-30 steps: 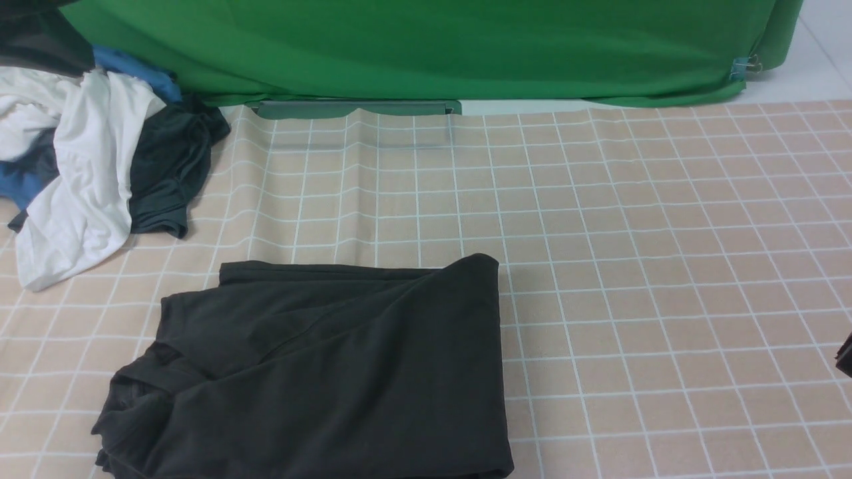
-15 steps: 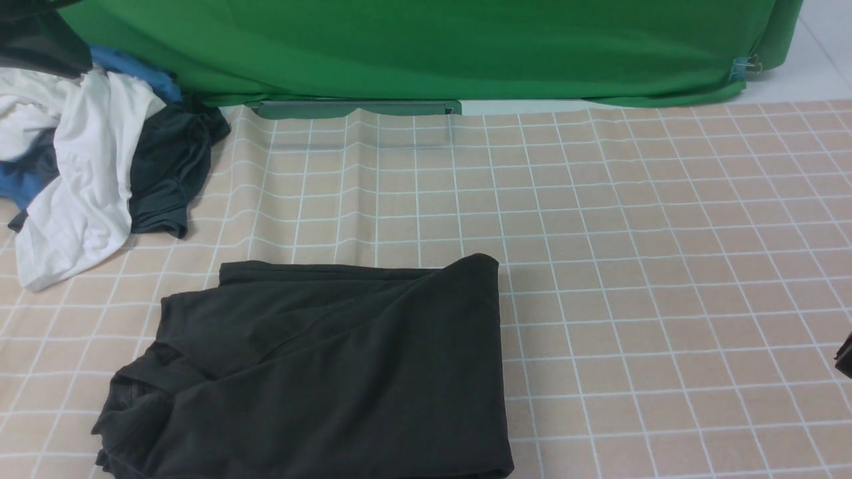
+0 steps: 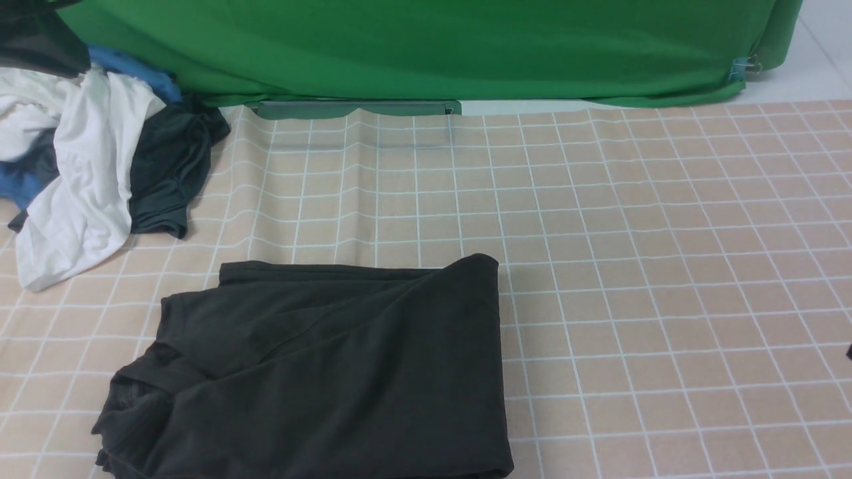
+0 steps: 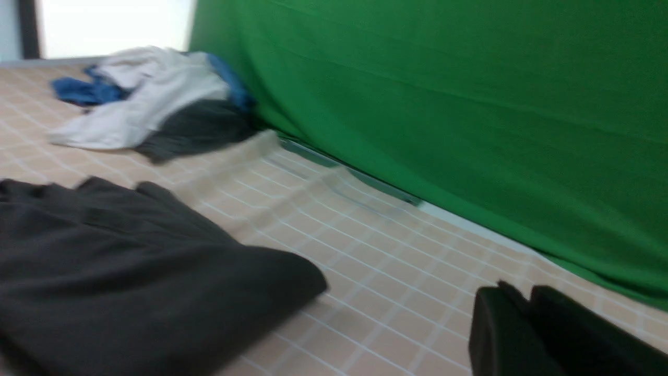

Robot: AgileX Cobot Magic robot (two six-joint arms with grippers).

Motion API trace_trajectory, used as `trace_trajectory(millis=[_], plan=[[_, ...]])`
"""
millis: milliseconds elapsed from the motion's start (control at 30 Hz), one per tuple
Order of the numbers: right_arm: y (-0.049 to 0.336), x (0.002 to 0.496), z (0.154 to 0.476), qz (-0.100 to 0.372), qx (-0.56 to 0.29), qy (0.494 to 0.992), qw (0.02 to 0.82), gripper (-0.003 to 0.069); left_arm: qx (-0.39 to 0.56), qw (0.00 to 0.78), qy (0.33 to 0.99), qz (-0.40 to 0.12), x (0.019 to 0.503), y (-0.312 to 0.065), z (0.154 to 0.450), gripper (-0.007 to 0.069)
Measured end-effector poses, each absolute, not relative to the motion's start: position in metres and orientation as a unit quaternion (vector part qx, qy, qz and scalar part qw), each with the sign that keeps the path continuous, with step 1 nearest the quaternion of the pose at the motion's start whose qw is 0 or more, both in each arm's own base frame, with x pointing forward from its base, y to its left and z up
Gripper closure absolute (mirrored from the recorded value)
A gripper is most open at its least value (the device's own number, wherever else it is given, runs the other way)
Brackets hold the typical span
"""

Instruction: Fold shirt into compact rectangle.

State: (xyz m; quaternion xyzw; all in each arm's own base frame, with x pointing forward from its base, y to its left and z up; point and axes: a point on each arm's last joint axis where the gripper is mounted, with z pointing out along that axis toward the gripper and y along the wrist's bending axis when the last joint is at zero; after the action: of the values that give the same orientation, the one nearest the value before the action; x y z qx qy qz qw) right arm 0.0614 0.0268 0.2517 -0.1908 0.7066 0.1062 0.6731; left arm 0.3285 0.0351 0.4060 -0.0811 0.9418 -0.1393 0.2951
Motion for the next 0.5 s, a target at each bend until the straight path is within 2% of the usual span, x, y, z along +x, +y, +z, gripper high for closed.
trace_trajectory(millis=[133,300,500], plan=[[0.011,0.059,0.219,0.032,-0.112,0.731,0.672,0.0547,-0.081,0.295,0.943,-0.135,0.328,0.036,0.406,0.0608],[-0.002,0.056,0.193,-0.038,-0.036,0.749,0.661,0.0531,-0.078,0.293,0.945,-0.124,0.328,0.037,0.405,0.0608],[-0.005,0.055,0.189,-0.057,-0.014,0.76,0.647,0.0517,-0.069,0.299,0.944,-0.118,0.32,0.036,0.411,0.0608]])
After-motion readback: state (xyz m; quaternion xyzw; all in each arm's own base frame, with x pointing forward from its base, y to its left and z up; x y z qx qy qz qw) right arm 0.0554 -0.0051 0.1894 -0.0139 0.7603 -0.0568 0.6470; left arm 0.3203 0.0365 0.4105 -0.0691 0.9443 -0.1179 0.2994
